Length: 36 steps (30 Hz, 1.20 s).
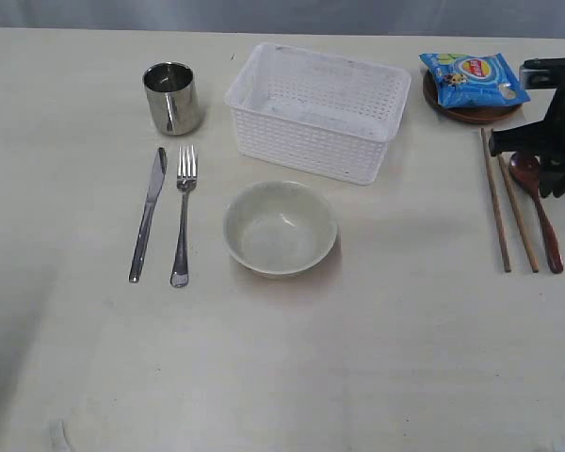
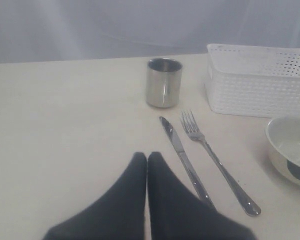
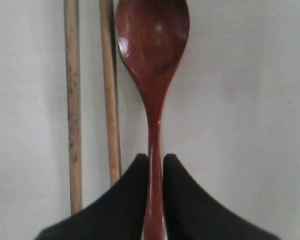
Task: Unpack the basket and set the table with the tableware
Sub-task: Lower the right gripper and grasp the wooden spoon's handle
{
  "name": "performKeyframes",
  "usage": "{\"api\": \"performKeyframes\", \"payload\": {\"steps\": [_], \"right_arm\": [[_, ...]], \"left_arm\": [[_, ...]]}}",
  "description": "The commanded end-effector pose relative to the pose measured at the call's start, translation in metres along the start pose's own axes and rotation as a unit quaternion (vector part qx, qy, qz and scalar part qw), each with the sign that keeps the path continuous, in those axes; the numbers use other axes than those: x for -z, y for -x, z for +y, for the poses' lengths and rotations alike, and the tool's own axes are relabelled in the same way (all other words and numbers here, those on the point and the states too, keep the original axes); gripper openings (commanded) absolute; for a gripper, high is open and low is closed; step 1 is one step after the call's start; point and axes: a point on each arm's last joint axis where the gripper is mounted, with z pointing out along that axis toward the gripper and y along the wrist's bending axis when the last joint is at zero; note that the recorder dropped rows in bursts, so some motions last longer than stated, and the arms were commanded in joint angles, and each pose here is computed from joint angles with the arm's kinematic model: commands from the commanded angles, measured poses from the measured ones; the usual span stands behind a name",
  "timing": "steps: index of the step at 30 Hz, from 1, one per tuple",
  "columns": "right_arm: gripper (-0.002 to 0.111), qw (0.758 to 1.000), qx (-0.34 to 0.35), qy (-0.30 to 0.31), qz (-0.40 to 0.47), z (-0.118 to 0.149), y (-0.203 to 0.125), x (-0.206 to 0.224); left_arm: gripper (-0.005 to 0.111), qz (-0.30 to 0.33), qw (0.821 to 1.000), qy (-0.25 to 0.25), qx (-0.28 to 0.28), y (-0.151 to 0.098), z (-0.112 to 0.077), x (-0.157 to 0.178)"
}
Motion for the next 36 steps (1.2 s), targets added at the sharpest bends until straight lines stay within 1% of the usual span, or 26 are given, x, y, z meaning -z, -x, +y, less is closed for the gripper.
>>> {"api": "performKeyframes", "payload": {"steps": [1,2,4,10,22,23,25,26,27,28,29,32,34,36], "right_arm": [[0.036,1.000,0.002,-0.007,-0.006,-0.003,0.001,0.000],[0.040,1.000,0.002,-0.008,-0.011,-0.003,0.002,0.000],[0.042,1.000,0.000,-0.008,-0.011,-0.003,0.002,-0.001],[0.035,1.000,0.005,-0.012,0.017,-0.001,0.002,-0.018],[0.034,0.999,0.014,-0.016,0.049,0.002,0.002,-0.046],[0.033,0.998,0.015,-0.016,0.053,0.003,0.002,-0.049],[0.024,0.998,0.018,-0.020,0.060,0.003,0.001,-0.053],[0.018,0.998,0.019,-0.021,0.061,0.002,0.001,-0.053],[0.009,0.997,0.020,-0.023,0.065,0.002,0.000,-0.052],[0.002,0.998,0.019,-0.023,0.062,0.001,0.000,-0.049],[0.000,0.998,0.018,-0.023,0.058,0.001,0.000,-0.045],[0.000,0.999,0.007,-0.023,0.031,-0.002,0.001,-0.025],[0.000,1.000,-0.017,-0.016,0.006,-0.004,-0.001,-0.003],[0.000,0.999,-0.023,0.003,-0.024,0.002,-0.004,0.024]], "left_arm": [[0.000,-0.001,1.000,-0.002,-0.002,-0.001,0.000,0.000],[0.000,-0.001,1.000,-0.002,-0.002,-0.001,0.000,0.000],[0.000,-0.001,1.000,-0.002,-0.002,-0.001,0.000,0.000],[0.000,-0.001,1.000,-0.002,-0.002,-0.001,0.000,0.000],[0.000,-0.001,1.000,-0.002,-0.002,-0.001,0.000,0.000],[0.000,-0.001,1.000,-0.002,-0.002,-0.001,0.000,0.000],[0.000,-0.001,1.000,-0.002,-0.002,-0.001,0.000,0.000],[0.000,-0.001,1.000,-0.002,-0.002,-0.001,0.000,0.000],[0.000,-0.001,1.000,-0.002,-0.002,-0.001,0.000,0.000],[0.000,-0.001,1.000,-0.002,-0.002,-0.001,0.000,0.000],[0.000,-0.001,1.000,-0.002,-0.002,-0.001,0.000,0.000],[0.000,-0.001,1.000,-0.002,-0.002,-0.001,0.000,0.000],[0.000,-0.001,1.000,-0.002,-0.002,-0.001,0.000,0.000],[0.000,-0.001,1.000,-0.002,-0.002,-0.001,0.000,0.000]]}}
